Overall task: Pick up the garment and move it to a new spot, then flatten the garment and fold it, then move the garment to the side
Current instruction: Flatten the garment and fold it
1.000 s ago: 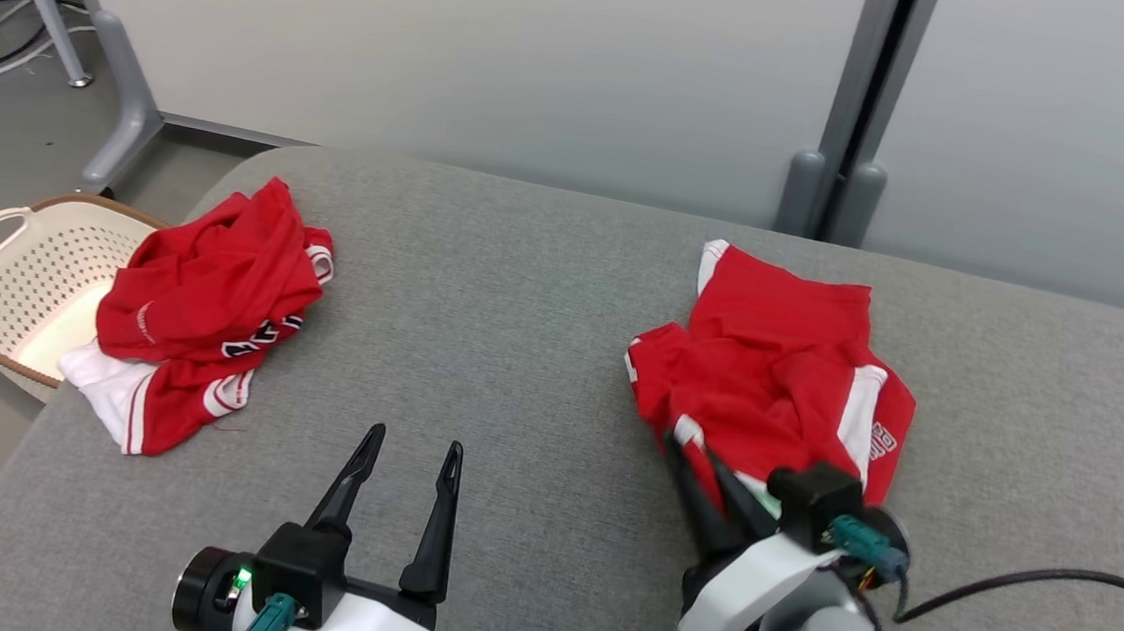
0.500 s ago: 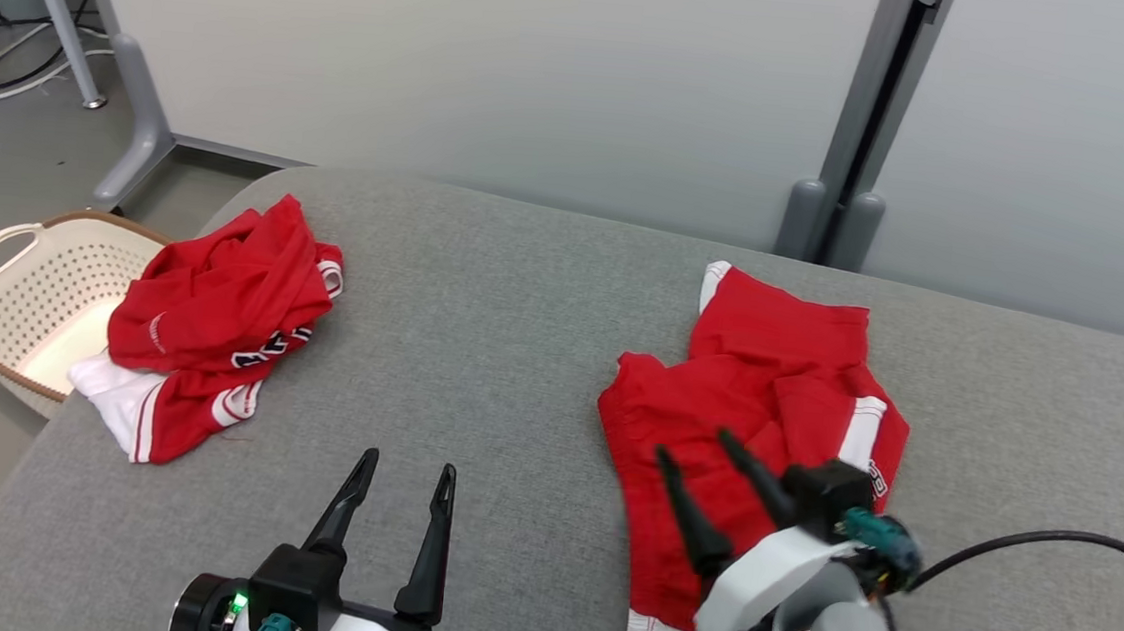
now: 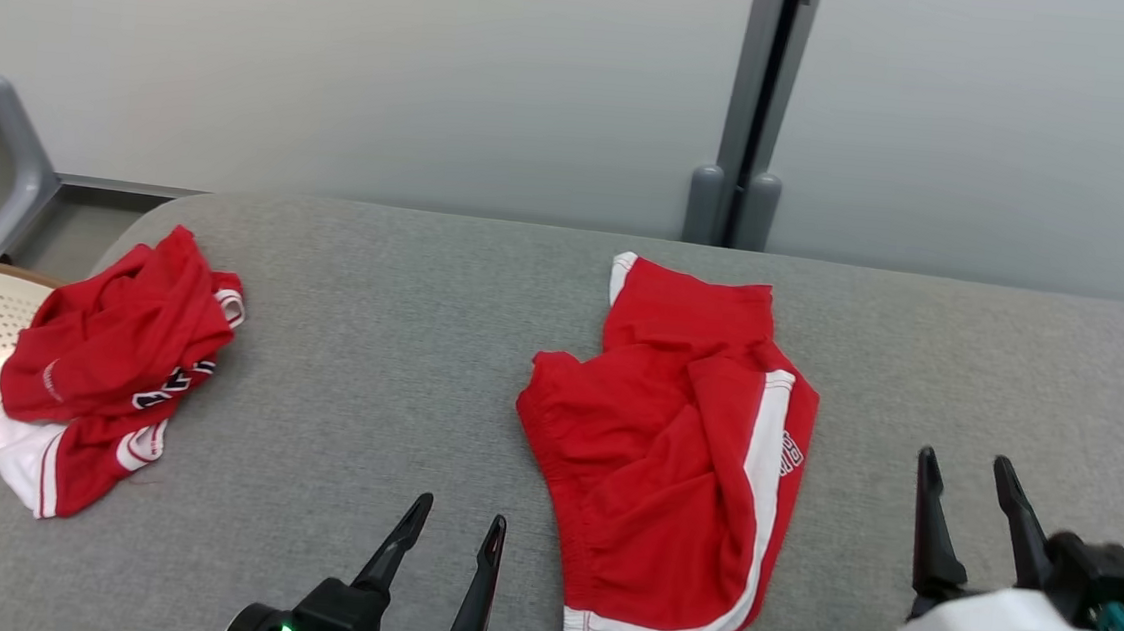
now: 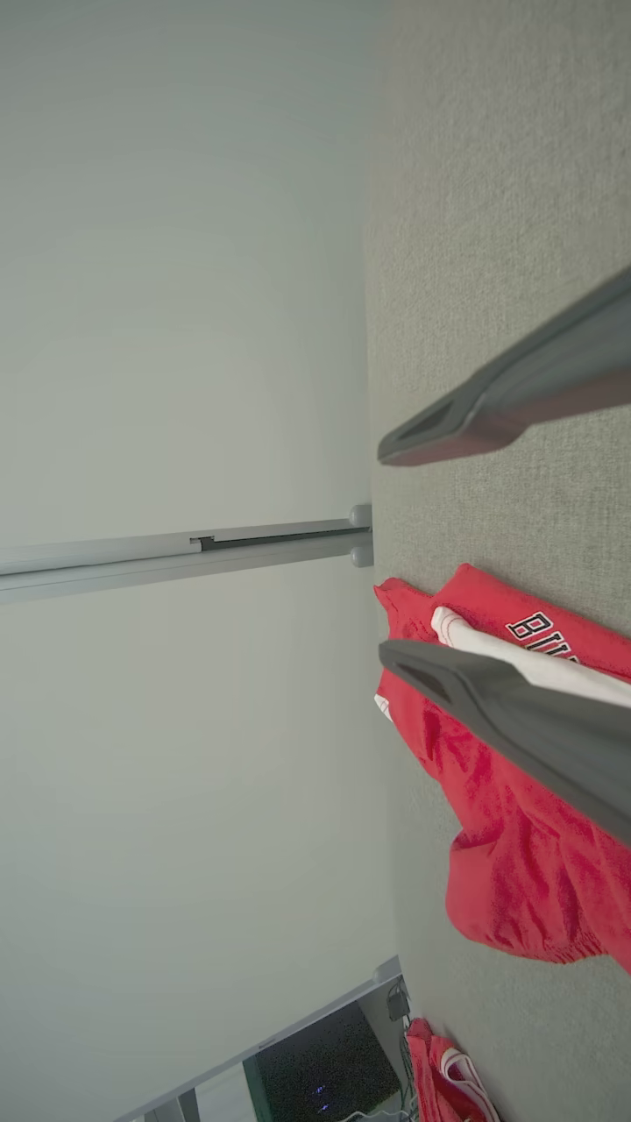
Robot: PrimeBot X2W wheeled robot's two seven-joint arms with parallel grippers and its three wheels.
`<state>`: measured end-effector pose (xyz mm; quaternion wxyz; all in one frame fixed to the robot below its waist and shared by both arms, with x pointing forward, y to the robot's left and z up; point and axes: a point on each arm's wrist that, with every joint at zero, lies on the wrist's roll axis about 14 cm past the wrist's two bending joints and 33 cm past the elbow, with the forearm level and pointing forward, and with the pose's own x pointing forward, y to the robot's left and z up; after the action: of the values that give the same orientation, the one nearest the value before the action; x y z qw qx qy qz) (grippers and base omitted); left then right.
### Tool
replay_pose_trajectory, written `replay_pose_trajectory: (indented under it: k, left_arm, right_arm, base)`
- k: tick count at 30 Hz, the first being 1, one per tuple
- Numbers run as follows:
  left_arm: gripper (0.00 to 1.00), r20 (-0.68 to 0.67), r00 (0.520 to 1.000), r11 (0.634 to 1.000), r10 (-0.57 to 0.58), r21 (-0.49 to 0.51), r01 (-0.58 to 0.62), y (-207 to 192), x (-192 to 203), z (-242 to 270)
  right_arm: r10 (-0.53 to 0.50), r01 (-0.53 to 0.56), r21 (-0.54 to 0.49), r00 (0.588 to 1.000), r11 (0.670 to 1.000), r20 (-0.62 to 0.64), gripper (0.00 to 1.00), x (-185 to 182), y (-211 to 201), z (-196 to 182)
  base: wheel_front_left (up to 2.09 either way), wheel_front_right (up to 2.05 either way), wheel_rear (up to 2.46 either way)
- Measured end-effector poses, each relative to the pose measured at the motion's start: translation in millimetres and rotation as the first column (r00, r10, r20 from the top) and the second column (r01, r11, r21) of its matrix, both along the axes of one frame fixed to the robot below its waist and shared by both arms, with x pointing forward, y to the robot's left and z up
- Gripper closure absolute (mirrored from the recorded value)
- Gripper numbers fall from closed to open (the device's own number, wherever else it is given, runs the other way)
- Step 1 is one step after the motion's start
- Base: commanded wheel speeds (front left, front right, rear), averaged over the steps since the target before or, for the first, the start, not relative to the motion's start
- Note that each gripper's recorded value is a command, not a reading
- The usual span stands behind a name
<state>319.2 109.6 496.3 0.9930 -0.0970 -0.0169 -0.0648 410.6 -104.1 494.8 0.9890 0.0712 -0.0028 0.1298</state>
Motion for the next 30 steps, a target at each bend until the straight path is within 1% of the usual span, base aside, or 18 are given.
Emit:
replay_pose_trajectory:
  k: [2, 6, 13, 14, 15, 16, 19, 25, 30]
  left_arm:
    - [0.00, -0.024, 0.999, 0.999, -0.033, -0.012, 0.033, -8, 0, -7]
    - [0.00, -0.081, 0.989, 0.993, -0.121, -0.025, 0.119, -28, -2, -25]
    - [0.00, -0.217, 0.939, 0.964, -0.266, -0.054, 0.260, -57, -20, -68]
    - [0.00, -0.217, 0.939, 0.964, -0.266, -0.054, 0.260, -57, -20, -68]
    - [0.00, -0.250, 0.926, 0.959, -0.284, -0.062, 0.278, -60, -20, -77]
    - [0.00, -0.250, 0.926, 0.959, -0.284, -0.062, 0.278, -60, -20, -77]
    - [0.00, -0.285, 0.903, 0.947, -0.320, -0.082, 0.310, -67, -21, -85]
    - [0.00, -0.336, 0.861, 0.922, -0.382, -0.080, 0.378, -83, -19, -98]
    - [0.00, -0.383, 0.832, 0.913, -0.401, -0.091, 0.398, -88, -15, -111]
  right_arm:
    - [-0.035, 0.035, 0.002, 0.999, 0.999, -0.010, 0.00, -9, -13, -6]
    - [-0.053, 0.053, 0.015, 0.998, 0.998, -0.019, 0.00, -16, -20, -10]
    - [-0.079, 0.079, 0.032, 0.997, 0.996, 0.014, 0.00, -12, -28, 2]
    - [-0.079, 0.079, 0.032, 0.997, 0.996, 0.014, 0.00, -12, -28, 2]
    - [-0.081, 0.080, 0.035, 0.997, 0.996, 0.017, 0.00, -12, -29, 3]
    - [-0.081, 0.080, 0.035, 0.997, 0.996, 0.017, 0.00, -12, -29, 3]
    - [-0.088, 0.088, 0.037, 0.996, 0.995, 0.007, 0.00, -14, -31, 0]
    - [-0.109, 0.110, 0.036, 0.994, 0.993, -0.018, 0.00, -17, -39, -9]
    - [-0.135, 0.136, 0.036, 0.991, 0.990, -0.021, 0.00, -16, -48, -10]
  base:
    - [0.00, 0.00, 0.00]
    - [0.00, 0.00, 0.00]
    - [0.00, 0.00, 0.00]
    - [0.00, 0.00, 0.00]
    - [0.00, 0.00, 0.00]
    - [0.00, 0.00, 0.00]
    - [0.00, 0.00, 0.00]
    - [0.00, 0.00, 0.00]
    - [0.00, 0.00, 0.00]
